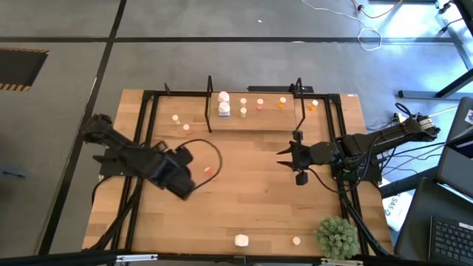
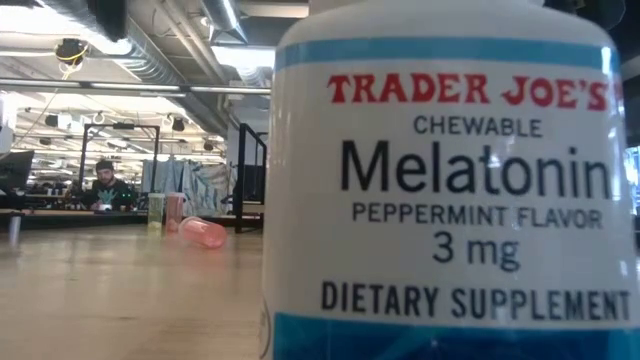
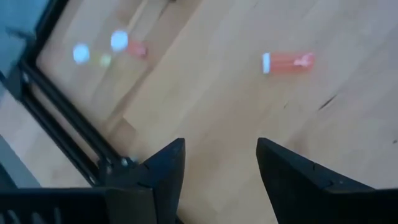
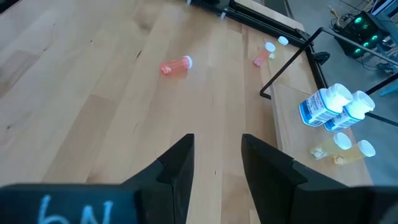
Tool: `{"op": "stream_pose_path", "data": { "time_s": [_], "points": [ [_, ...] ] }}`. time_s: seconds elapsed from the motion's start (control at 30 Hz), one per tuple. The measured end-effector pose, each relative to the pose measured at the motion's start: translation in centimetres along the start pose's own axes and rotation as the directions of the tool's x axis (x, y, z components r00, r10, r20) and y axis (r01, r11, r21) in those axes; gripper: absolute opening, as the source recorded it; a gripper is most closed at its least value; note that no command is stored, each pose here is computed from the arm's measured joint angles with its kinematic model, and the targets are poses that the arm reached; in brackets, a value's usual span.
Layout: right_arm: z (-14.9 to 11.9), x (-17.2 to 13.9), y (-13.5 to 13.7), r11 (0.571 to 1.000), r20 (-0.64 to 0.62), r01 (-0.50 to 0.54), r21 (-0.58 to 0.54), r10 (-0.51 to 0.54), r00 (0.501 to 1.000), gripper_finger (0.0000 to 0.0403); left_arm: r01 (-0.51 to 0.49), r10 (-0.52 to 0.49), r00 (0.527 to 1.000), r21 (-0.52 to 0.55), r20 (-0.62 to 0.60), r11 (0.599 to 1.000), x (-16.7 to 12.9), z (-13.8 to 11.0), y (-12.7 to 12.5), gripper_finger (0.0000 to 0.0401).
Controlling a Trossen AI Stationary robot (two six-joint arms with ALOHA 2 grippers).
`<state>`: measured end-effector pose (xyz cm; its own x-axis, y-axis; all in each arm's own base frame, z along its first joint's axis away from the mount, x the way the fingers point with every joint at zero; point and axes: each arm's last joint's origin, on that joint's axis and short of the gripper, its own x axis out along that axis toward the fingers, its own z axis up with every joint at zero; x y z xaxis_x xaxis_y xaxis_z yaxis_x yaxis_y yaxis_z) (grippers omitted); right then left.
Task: Pick and place medicine bottles onto shelf by color
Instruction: Put the bottom red pill bottle on the shelf aligned with the other red pill bottle
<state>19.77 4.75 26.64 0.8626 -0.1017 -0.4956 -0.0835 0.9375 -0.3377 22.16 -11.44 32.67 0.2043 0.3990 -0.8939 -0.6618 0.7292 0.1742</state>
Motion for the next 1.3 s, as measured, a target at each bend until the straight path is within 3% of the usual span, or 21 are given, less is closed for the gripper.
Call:
{"op": "stream_pose_path", "data": {
  "time_s": [0.33, 0.53, 0.63, 0.77, 0.9, 1.07, 1.3],
  "points": [
    [0.5, 0.0, -0.1, 0.999, 0.050, 0.001, 0.034, -0.003, 0.999, 0.0135, -0.022, 0.024, 1.000, -0.135, 0.011, 0.991, 0.9, -6.0, 0.5, 0.0193],
    [1.7, -0.1, 0.1, 0.969, 0.188, -0.144, 0.199, 0.107, 0.976, 0.0135, -0.041, 0.046, 0.999, -0.176, 0.023, 0.983, 1.5, -8.2, 0.5, 0.0193],
    [2.3, 0.1, 0.0, 0.943, 0.241, -0.143, 0.302, 0.070, 0.968, 0.0135, -0.037, 0.056, 0.996, -0.239, 0.072, 0.970, 1.9, -8.5, 0.5, 0.0193],
    [2.8, 1.4, 0.1, 0.950, 0.256, -0.057, 0.307, -0.024, 0.966, 0.0135, -0.004, 0.051, 0.988, -0.307, 0.146, 0.952, 2.5, -9.2, 0.5, 0.0193],
    [3.7, 3.6, 0.5, 0.960, 0.177, 0.009, 0.281, -0.061, 0.982, 0.0135, 0.082, 0.010, 0.974, -0.389, 0.228, 0.918, 3.7, -10.1, 0.0, 0.0193],
    [7.1, 6.5, 0.8, 0.962, 0.059, 0.025, 0.272, -0.042, 0.997, 0.0135, 0.163, -0.055, 0.965, -0.420, 0.256, 0.893, 5.4, -11.1, -0.8, 0.0193],
    [10.2, 11.9, 0.5, 0.917, -0.115, -0.070, 0.393, 0.125, 0.985, 0.0135, 0.222, -0.100, 0.954, -0.440, 0.283, 0.870, 6.7, -11.6, -1.3, 0.0193]
  ]
}}
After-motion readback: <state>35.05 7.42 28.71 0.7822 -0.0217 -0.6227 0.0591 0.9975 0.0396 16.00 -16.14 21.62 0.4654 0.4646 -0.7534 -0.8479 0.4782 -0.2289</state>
